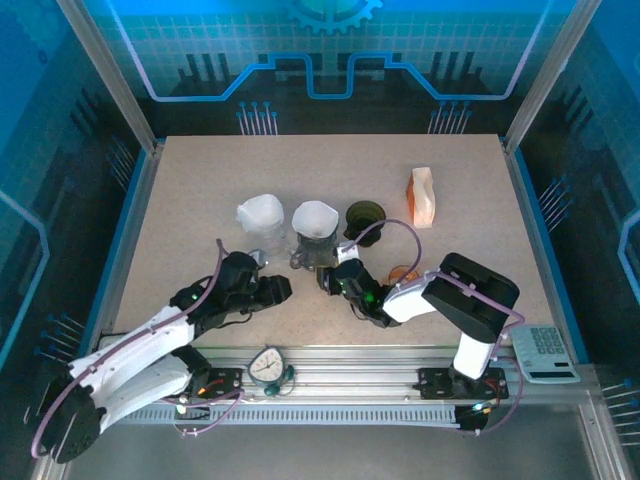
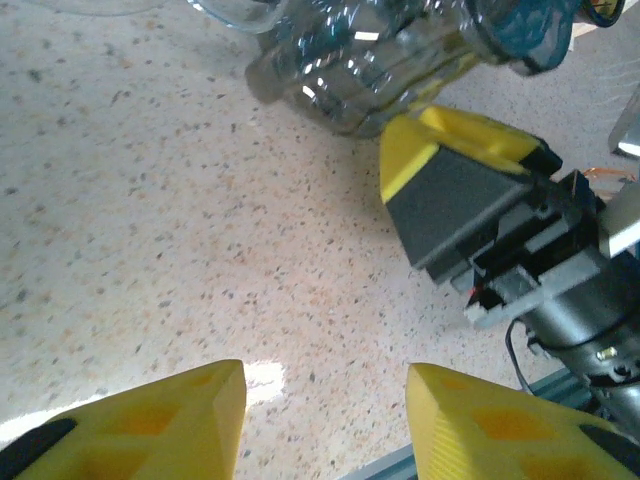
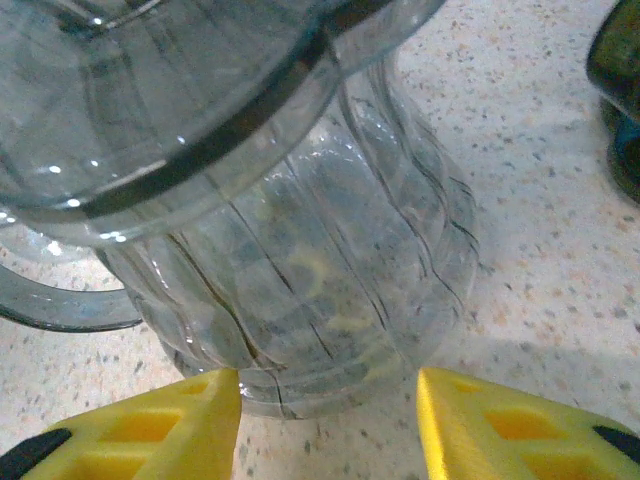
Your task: Place the coffee filter in the dripper
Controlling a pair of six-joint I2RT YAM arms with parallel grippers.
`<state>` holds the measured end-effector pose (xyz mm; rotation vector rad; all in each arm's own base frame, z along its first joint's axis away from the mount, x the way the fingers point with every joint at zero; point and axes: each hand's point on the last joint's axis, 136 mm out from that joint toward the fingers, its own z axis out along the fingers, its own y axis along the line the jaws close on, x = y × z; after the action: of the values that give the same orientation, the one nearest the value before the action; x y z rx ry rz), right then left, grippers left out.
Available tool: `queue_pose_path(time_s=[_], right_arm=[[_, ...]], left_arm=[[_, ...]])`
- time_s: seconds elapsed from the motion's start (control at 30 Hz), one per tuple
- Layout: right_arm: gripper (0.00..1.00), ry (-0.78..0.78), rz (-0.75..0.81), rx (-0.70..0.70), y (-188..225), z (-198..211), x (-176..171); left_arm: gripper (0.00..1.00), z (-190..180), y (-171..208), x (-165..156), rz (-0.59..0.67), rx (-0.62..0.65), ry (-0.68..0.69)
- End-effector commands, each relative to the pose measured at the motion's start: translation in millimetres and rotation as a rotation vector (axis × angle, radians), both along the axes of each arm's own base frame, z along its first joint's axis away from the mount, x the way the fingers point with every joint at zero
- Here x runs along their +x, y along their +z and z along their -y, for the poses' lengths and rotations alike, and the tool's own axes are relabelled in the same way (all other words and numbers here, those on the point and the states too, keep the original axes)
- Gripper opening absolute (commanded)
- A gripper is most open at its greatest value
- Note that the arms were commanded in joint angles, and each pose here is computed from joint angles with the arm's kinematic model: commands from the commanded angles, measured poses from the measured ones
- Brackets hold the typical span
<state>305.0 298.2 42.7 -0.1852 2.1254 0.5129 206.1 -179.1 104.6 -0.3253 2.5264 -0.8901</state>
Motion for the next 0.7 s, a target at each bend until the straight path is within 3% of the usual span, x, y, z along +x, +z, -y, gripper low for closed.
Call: queue_pose_path(time_s=[0.0, 0.17, 0.47, 0.67], right_arm=[[0.51, -0.023, 0.029, 0.034, 11, -5, 19], [0.53, -0.016, 0.017, 0.037, 14, -5, 17], [0.63, 0.042, -0.041, 0.014, 30, -3, -29], [0.66, 0.070, -0.095, -0.054, 57, 11, -60]], left_arm=[[0.50, -17, -13, -16, -0.058, 0.050, 0.037], [0.57, -24, -9, -21, -0.054, 0.050, 0.058], [0.64, -22, 1, -19, -0.024, 0.036, 0.051], [0.87, -21, 13, -14, 0.014, 0.026, 0.043]])
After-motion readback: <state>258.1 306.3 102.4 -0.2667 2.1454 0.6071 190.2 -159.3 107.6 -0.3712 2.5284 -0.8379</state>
